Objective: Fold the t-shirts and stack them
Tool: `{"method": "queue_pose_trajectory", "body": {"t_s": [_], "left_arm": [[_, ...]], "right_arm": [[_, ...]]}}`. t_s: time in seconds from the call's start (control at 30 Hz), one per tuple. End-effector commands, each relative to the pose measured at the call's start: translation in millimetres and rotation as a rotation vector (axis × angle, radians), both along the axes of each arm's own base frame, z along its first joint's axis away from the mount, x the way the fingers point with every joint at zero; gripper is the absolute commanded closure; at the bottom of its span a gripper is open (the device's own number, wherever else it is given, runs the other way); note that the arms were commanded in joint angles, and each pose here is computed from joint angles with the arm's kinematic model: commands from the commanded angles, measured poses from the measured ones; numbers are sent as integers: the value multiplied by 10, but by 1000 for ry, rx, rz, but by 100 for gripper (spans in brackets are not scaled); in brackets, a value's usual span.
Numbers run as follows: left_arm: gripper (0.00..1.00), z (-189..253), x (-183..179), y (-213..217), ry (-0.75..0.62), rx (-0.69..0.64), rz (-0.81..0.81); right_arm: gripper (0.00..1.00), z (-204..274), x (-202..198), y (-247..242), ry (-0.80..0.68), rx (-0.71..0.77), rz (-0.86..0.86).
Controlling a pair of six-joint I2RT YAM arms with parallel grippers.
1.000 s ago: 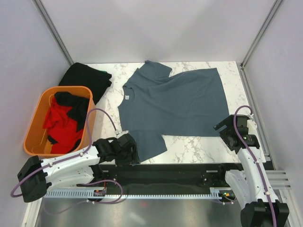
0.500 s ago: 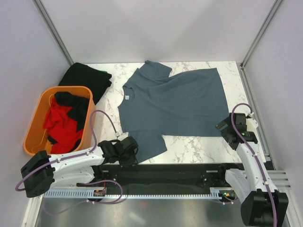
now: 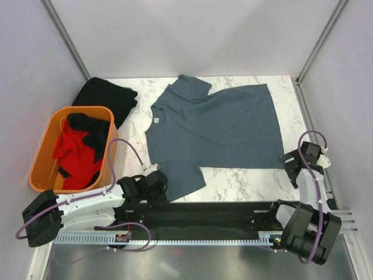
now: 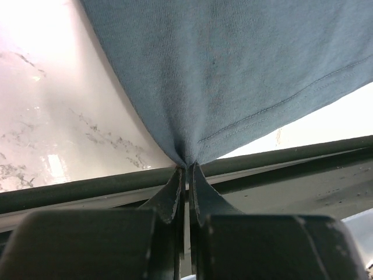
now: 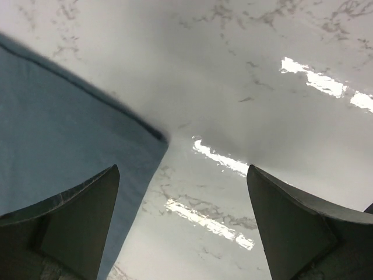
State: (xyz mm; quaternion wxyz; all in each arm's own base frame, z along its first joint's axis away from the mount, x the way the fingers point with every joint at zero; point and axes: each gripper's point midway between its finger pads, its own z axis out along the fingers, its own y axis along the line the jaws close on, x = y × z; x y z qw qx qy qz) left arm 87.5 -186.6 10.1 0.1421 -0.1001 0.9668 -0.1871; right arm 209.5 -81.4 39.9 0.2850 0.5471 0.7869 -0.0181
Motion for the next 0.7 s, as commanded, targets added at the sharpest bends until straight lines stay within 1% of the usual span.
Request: {"method": "queue_pose_trajectory", "body": {"t_s": [0.0,0.07,0.27,0.3,0.33,0.37,0.43,0.47,0.5,0.53,0.57,0.63,0.67], "left_arm": [[98,40,401,-33,-174,-24,114],[98,30,402,-35,-172,-18,113],[98,36,423,-35,-177,-13,118],[98,36,420,-37,-177,-12,115],[98,34,421,-32,-177,-12,116],[98,34,424,-30,-177,-12,118],[98,34,424,-29,-176,-11,117],[98,37,430,-27,-178,-11,120],[98,35,426,-26,-178,-11,118],[98,35,425,-24,-179,-12,117],[98,39,431,-23,-180,-14,122],[98,36,431,-13,-182,-13,125],[98,44,435,-16,-183,-17,130]], "right_arm": [[2,-44,136,-70,-54,39,37],[3,-108,184,-110,-63,60,34],[10,-348,282,21,-85,139,88],[12,-352,332,52,-106,153,109],[13,-434,307,85,-85,174,115],[19,-490,277,121,-73,191,122],[27,-539,267,147,-68,200,135],[37,-568,234,167,-63,203,138],[42,-548,231,169,-73,199,140],[49,-540,223,177,-78,199,140],[64,-541,196,191,-79,197,142],[79,-483,173,220,-93,196,146],[90,-466,166,264,-105,212,151]]}}
